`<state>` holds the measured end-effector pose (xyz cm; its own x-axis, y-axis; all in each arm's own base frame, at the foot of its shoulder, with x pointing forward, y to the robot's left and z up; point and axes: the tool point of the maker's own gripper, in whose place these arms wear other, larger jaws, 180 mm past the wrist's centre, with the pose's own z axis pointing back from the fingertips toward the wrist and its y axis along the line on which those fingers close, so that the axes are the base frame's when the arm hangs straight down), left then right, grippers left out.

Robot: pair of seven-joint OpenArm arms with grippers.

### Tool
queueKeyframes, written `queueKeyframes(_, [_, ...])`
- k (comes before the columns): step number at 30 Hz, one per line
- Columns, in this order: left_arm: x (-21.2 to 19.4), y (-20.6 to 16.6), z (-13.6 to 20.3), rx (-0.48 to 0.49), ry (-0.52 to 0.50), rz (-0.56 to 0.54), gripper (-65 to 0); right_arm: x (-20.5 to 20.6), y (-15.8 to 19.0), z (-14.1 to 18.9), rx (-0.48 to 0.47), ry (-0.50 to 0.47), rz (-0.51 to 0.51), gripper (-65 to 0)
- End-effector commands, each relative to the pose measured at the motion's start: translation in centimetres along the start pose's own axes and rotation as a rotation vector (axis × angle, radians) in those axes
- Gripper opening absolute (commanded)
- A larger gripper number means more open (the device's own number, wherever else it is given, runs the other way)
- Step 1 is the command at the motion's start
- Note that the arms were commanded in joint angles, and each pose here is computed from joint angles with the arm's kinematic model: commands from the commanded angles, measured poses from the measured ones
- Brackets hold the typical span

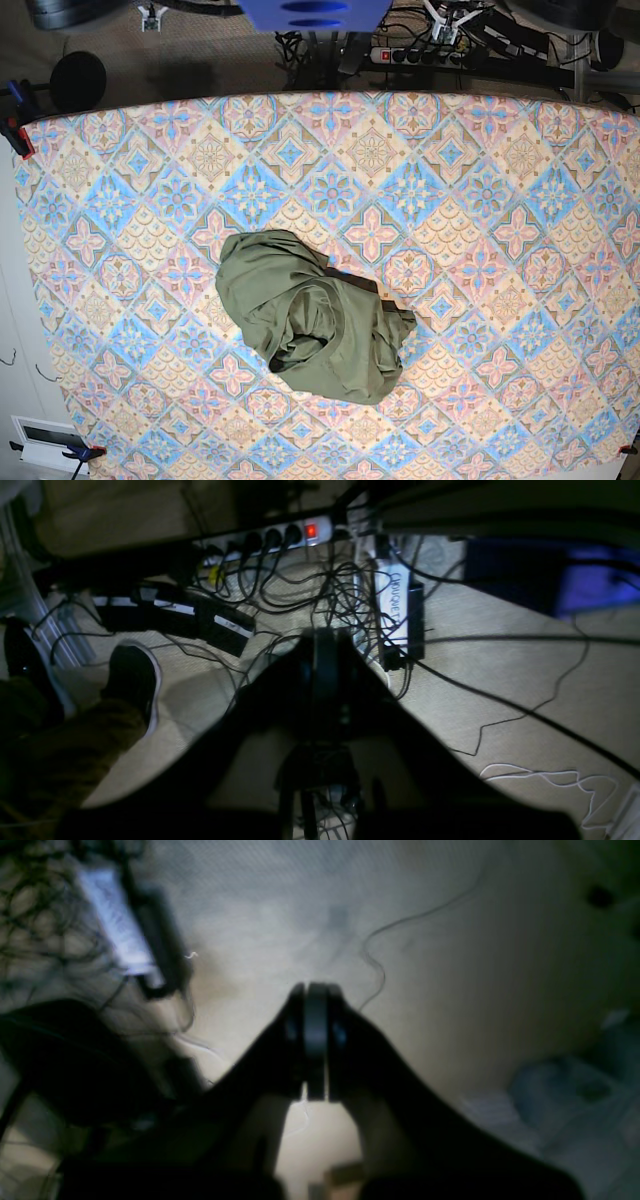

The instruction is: Layout the t-shirt on the table in an organized manner, then fold the t-shirt properly

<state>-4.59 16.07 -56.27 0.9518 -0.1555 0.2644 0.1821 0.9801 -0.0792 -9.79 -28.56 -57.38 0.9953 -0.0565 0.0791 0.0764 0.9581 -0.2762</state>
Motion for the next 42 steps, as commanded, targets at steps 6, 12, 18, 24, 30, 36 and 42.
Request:
queueKeyframes(6, [2.4,0.1,4.3,0.01,-0.114,0.028,-64.9,2.6,-5.2,3.8,-0.102,-0.136,0.003,-65.0])
queueKeyframes(12, [6.3,0.5,8.7,0.02,-0.239,0.018,-64.9,5.0,-7.7,7.7,-0.149,-0.247,-0.001,-65.0])
queueKeyframes(18, [11.6,-0.9,12.6,-0.032,-0.386,-0.047,-64.9,10.5,-8.2,12.0,-0.092,-0.417,-0.168,-65.0])
queueKeyframes(24, [15.6,-1.3,15.2,-0.046,-0.498,-0.07,-64.9,16.4,-7.7,17.4,-0.054,-0.567,-0.173,-65.0])
queueKeyframes(30, [18.4,0.2,15.7,-0.003,-0.577,-0.078,-64.9,19.4,-6.0,17.5,-0.002,-0.592,-0.158,-65.0])
queueKeyframes(36, [21.5,1.4,15.9,0.03,-0.658,-0.094,-64.9,24.9,0.0,18.2,0.156,-0.701,-0.121,-65.0])
queueKeyframes(42, [24.8,1.8,16.3,0.043,-0.742,-0.108,-64.9,29.8,5.2,20.2,0.292,-0.816,-0.087,-65.0])
